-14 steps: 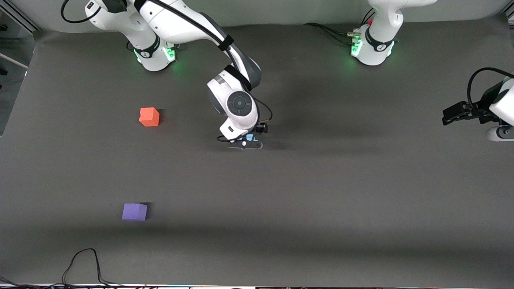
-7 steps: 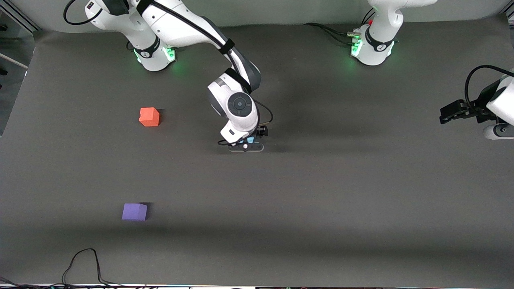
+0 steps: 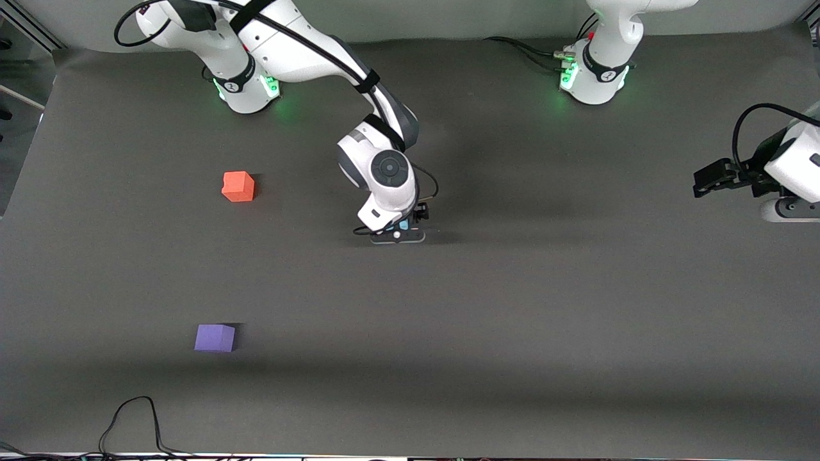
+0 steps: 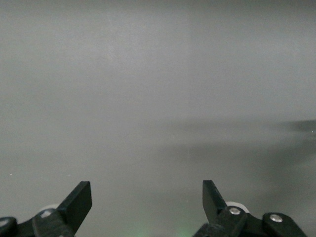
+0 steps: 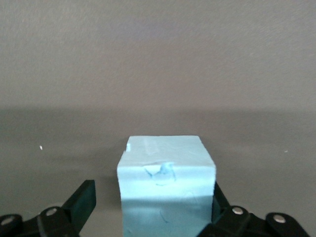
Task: Place blue block between orange and purple blocks
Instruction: 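Lower the right gripper and grasp the blue cube, then carry the blue cube with the right gripper toward the orange cube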
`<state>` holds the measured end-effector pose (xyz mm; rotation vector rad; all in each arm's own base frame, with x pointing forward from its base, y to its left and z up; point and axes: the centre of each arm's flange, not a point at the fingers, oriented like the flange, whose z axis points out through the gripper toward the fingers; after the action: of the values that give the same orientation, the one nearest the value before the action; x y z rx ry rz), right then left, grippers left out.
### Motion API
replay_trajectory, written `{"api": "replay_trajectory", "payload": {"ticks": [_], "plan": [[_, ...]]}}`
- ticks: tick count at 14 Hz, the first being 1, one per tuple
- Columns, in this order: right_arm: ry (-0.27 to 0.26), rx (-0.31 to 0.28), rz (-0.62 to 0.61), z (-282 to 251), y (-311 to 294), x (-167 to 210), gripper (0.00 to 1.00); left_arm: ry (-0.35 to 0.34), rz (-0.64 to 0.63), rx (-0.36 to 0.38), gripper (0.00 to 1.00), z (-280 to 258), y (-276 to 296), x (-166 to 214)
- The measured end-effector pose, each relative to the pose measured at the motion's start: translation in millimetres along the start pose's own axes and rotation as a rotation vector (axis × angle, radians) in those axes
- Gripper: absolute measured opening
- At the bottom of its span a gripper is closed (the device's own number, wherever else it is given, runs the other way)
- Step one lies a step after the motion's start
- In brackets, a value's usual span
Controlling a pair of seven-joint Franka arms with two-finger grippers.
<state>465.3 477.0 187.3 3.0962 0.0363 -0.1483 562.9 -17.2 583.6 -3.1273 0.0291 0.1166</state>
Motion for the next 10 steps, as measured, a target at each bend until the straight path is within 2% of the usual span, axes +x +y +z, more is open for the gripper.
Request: {"api": "replay_trajectory", "payload": {"ticks": [3, 4, 6, 10], "plan": [[0.006, -0.001, -0.006, 5.2, -1.0, -2.3, 0.91, -0.001, 0.003, 0.0, 1.0, 0.4, 1.7, 0.0], [0.008, -0.006, -0.01, 6.6, 0.0, -2.6, 0.84, -0.001, 0.003, 0.0, 1.0, 0.6, 1.7, 0.0], [0.014, -0.014, -0.02, 6.7, 0.7, -2.4, 0.61, -0.004, 0.003, 0.0, 1.0, 1.2, 1.7, 0.0], [0.019, -0.017, -0.031, 5.7, 0.8, -1.7, 0.6, -0.009, 0.015, 0.001, 1.0, 1.8, 1.4, -0.5]]}}
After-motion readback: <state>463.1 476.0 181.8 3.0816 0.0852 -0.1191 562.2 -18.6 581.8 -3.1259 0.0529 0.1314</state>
